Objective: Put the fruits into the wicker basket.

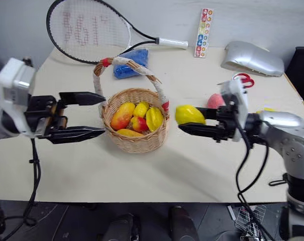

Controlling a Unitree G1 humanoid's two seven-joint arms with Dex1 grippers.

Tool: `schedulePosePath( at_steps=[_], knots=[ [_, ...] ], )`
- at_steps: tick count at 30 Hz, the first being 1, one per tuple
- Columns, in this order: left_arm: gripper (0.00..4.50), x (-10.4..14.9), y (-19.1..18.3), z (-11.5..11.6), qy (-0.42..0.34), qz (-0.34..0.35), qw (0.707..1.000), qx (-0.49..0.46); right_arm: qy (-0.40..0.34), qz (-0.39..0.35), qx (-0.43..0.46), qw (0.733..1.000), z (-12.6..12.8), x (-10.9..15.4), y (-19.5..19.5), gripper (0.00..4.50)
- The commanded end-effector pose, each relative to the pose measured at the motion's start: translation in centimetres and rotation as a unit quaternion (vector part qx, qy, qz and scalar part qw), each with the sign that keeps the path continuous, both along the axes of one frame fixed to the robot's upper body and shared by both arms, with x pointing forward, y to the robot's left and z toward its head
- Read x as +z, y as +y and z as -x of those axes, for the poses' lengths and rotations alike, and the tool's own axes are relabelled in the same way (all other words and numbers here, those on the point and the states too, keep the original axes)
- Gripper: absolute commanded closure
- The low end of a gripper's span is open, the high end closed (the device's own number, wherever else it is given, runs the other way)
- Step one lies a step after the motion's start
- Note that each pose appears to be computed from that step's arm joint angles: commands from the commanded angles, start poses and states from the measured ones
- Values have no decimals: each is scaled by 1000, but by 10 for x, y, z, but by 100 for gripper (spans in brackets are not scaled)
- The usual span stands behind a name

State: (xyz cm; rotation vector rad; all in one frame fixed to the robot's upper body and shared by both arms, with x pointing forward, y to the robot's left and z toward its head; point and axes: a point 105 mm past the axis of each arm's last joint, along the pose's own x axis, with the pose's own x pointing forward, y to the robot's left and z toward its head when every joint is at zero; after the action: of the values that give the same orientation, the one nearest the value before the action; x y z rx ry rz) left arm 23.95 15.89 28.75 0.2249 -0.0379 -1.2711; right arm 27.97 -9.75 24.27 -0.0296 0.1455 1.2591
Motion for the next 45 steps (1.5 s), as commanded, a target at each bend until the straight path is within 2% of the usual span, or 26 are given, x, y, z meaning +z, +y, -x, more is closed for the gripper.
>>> schedulePosePath(
  at_steps=[1, 7, 10, 16, 17, 24, 30, 33, 38, 42, 45],
  knots=[
    [0, 11, 0, 9, -25, -4, 1000, 0, -10, 12, 0, 1000, -3, 1, 29, 200],
    [0, 10, -2, 9, -25, -7, 1000, 3, -5, 2, 8, 1000, -10, 1, 75, 200],
    [0, 9, -4, 9, -26, -6, 1000, 2, -9, -9, -16, 1000, -20, 4, 83, 200],
    [0, 9, -5, 8, -28, -2, 1000, -1, -17, 1, -18, 1000, -17, 1, 87, 3],
    [0, 9, -6, 8, -28, -1, 1000, -3, -21, -1, -17, 1000, -14, 3, 85, 3],
    [0, 10, -12, 5, -31, 9, 999, -23, -4, -12, -12, 1000, 6, 16, 45, 3],
    [0, 15, -23, -1, -48, 12, 997, -55, 9, 24, -74, 997, 19, 18, -29, 3],
    [0, 24, -38, -6, -68, 31, 994, -76, 11, 36, -168, 985, 0, 13, -68, 3],
    [0, 29, -53, -1, -80, 36, 990, -112, -26, 44, -347, 936, -61, 0, -121, 3],
    [0, 30, -54, -1, -80, 33, 990, -115, -46, 41, -431, 900, -105, -16, -132, 3],
    [0, 31, -55, -1, -80, 32, 989, -117, -44, 32, -457, 888, -125, -23, -132, 3]
  ],
)
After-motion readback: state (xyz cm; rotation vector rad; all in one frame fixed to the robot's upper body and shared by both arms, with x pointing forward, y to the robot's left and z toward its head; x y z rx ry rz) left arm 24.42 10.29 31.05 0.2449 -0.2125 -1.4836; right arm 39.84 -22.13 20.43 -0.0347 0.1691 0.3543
